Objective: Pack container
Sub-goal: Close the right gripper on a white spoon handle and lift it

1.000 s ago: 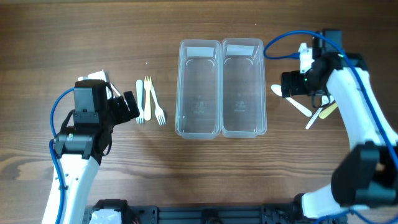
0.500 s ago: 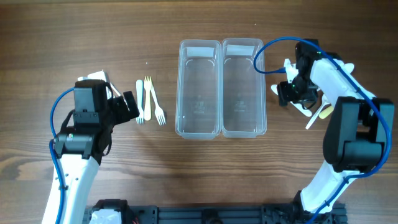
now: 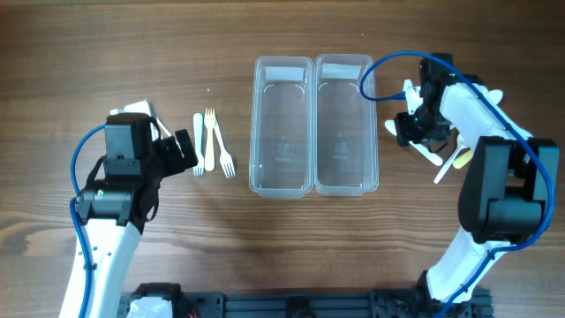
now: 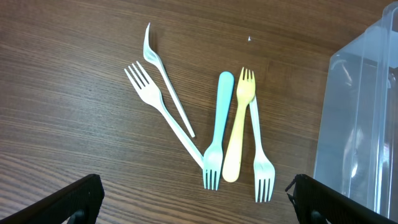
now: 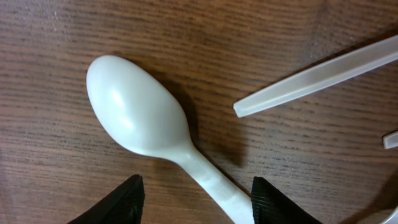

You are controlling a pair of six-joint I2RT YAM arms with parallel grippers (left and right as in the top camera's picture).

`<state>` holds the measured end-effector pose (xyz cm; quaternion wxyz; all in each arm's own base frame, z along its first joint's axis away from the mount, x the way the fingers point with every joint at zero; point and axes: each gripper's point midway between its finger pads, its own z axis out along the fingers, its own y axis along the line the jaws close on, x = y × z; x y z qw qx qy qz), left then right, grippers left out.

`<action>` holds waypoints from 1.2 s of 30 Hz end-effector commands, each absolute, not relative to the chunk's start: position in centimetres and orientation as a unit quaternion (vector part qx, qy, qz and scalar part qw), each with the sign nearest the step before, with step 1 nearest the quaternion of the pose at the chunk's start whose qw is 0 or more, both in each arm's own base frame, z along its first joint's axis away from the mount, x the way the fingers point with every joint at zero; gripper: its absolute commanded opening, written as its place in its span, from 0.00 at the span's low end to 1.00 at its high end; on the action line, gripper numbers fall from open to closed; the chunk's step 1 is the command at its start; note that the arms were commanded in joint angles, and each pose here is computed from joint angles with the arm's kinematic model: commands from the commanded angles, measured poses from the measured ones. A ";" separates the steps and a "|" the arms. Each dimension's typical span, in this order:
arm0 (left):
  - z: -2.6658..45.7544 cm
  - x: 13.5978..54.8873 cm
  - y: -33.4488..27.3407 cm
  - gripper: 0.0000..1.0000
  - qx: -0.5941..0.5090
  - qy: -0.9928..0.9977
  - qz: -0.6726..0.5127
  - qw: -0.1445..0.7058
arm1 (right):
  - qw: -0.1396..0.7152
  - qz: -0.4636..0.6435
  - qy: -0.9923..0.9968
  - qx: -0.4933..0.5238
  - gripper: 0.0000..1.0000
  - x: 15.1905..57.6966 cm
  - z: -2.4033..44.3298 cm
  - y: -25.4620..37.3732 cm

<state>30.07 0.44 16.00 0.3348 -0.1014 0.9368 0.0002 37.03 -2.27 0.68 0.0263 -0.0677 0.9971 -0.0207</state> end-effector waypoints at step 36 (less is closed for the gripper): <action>16.9 30.5 0.5 1.00 -0.094 0.933 0.007 0.347 | -0.035 0.014 0.999 0.015 0.09 35.3 -4.2 -1.7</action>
